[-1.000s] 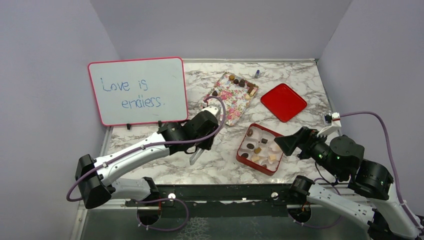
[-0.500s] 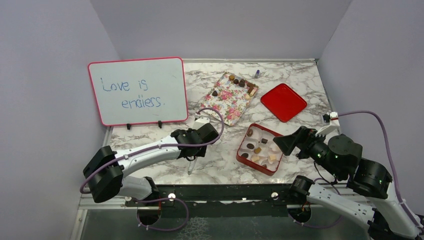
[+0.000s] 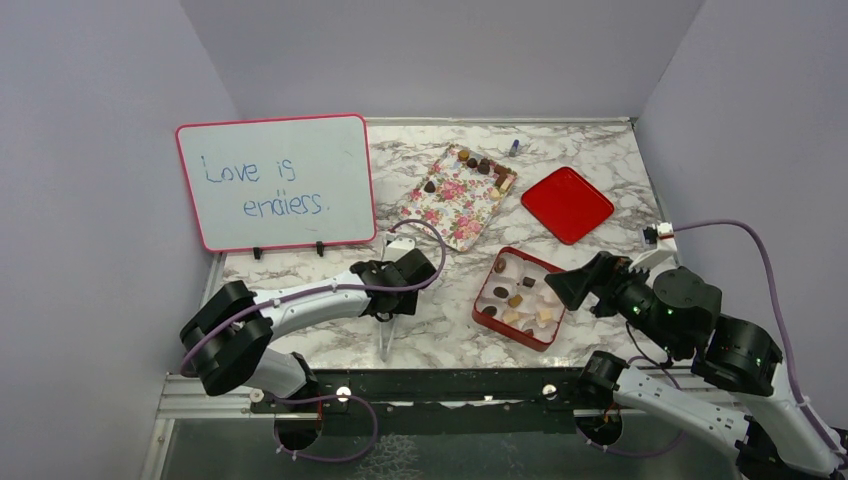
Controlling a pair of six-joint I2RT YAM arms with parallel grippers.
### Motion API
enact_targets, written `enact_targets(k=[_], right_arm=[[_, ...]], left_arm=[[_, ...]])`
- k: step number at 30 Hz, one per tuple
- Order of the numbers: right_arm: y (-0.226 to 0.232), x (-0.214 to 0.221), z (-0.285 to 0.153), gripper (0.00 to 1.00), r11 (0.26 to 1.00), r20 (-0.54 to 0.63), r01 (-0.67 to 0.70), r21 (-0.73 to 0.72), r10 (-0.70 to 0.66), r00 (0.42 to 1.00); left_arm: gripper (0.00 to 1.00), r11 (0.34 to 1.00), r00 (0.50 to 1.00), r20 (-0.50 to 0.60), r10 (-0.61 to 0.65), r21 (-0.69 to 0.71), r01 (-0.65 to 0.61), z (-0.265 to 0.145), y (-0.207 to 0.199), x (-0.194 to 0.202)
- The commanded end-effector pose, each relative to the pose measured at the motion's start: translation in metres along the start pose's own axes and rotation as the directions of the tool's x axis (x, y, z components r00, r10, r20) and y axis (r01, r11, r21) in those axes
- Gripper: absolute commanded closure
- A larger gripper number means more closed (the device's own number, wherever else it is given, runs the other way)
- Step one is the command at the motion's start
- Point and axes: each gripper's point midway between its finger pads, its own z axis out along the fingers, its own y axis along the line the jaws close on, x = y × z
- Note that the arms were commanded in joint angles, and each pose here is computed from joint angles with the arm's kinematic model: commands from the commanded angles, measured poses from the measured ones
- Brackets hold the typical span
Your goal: Pack the chocolate
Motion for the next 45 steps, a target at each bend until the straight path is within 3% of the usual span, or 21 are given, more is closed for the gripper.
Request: enact_targets(k=[1, 5, 9, 15, 23, 27, 35, 41, 45], right_arm=[[0.011, -0.004, 0.003, 0.05, 0.999, 0.007, 0.004, -0.034, -0.004, 1.0], [0.01, -0.003, 0.006, 0.05, 1.0, 0.005, 0.007, -0.025, -0.007, 1.0], [0.011, 0.002, 0.017, 0.05, 1.0, 0.008, 0.013, -0.024, -0.012, 1.0], [0.008, 0.008, 0.039, 0.05, 0.998, -0.003, 0.048, 0.032, -0.048, 0.999], [-0.028, -0.002, 0.07, 0.0, 0.912, -0.027, 0.229, 0.339, -0.234, 0.972], [-0.024, -0.001, 0.095, 0.0, 0.874, -0.045, 0.345, 0.341, -0.351, 0.935], [-0.021, -0.017, 0.149, 0.0, 0.784, -0.069, 0.439, 0.439, -0.458, 0.886], [-0.065, -0.023, 0.21, 0.01, 0.815, -0.144, 0.378, 0.44, -0.351, 0.925], [-0.111, -0.025, 0.244, 0.14, 0.8, -0.146, 0.257, 0.542, -0.211, 0.966]], left_arm=[[0.31, 0.999, 0.999, 0.012, -0.033, 0.021, 0.032, 0.001, -0.003, -0.002], [0.22, 0.995, 0.998, 0.045, -0.039, 0.09, 0.035, -0.014, -0.014, -0.018], [0.02, 0.974, 0.995, 0.094, -0.027, 0.227, 0.005, -0.045, -0.037, -0.045], [0.01, 0.942, 0.97, 0.242, -0.018, 0.33, -0.065, -0.098, -0.049, -0.095], [0.01, 0.916, 0.878, 0.47, 0.085, 0.31, -0.255, -0.156, -0.042, -0.149], [0.01, 0.935, 0.838, 0.538, 0.093, 0.241, -0.259, -0.163, -0.023, -0.157], [0.01, 0.95, 0.78, 0.61, 0.144, 0.135, -0.281, -0.162, 0.004, -0.155], [0.01, 0.957, 0.738, 0.661, 0.135, 0.106, -0.27, -0.179, 0.023, -0.157], [0.01, 0.959, 0.713, 0.692, 0.114, 0.111, -0.261, -0.186, 0.028, -0.159]])
